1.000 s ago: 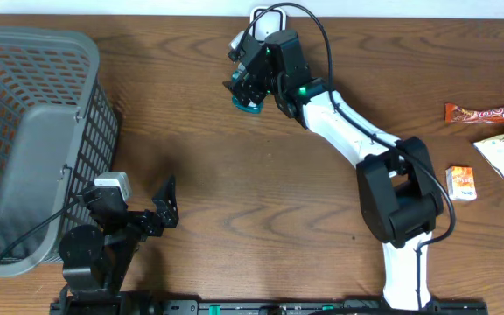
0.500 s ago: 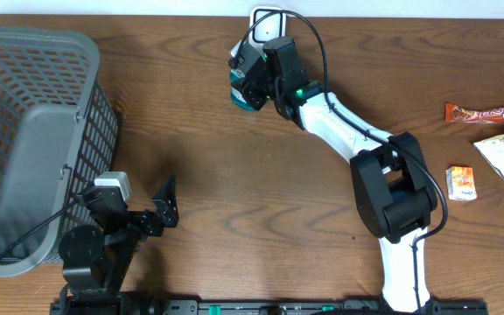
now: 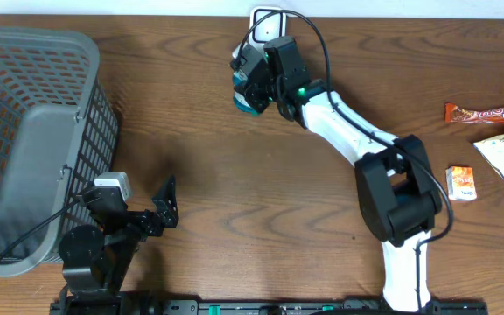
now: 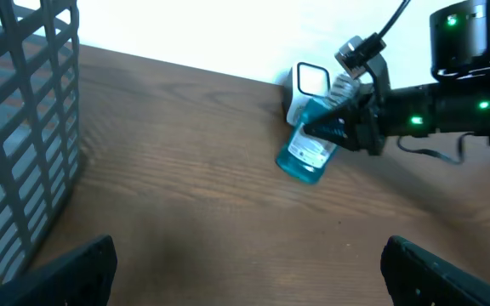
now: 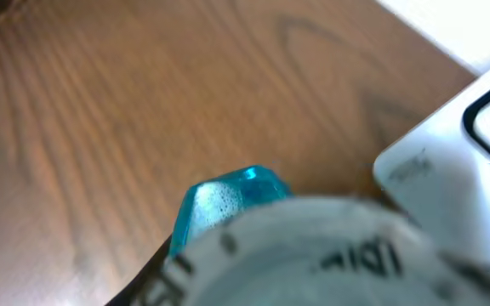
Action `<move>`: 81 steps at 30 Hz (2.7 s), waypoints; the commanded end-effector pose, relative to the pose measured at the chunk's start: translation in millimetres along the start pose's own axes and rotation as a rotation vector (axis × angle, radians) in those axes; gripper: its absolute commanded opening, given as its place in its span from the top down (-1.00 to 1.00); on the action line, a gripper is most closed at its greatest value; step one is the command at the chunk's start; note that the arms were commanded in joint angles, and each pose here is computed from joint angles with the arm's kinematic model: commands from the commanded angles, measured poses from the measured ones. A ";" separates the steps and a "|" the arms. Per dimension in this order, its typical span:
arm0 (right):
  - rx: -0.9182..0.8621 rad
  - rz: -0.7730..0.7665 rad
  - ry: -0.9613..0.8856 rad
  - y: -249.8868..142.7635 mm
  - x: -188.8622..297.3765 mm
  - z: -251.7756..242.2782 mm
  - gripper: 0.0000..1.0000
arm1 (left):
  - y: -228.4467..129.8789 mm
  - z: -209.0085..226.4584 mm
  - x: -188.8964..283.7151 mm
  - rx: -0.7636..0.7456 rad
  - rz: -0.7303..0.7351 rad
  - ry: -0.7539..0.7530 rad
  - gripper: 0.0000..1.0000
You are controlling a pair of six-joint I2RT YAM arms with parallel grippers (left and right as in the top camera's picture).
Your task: Scan the item barcode
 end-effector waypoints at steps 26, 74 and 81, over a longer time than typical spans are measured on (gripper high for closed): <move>-0.013 0.156 0.075 -5.8 38.3 36.6 -0.24 | -0.2 -1.7 0.1 0.001 0.000 -0.011 -0.97; -0.007 0.029 -0.039 27.2 41.2 30.6 0.52 | -0.2 -1.7 0.1 0.001 0.000 -0.011 -0.97; -0.004 0.049 -0.006 16.1 20.5 50.5 0.45 | -0.2 -1.7 0.1 0.001 0.000 -0.011 -0.97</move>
Point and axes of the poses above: each gripper's point midway between its finger pads, its own x axis back along the fingers, its own z axis along the line the jaws close on, y = z × x, the point moved 4 cm from there along x, back along the fingers, and after that the axes turned 4 degrees about -x, right-handed, at the moved point
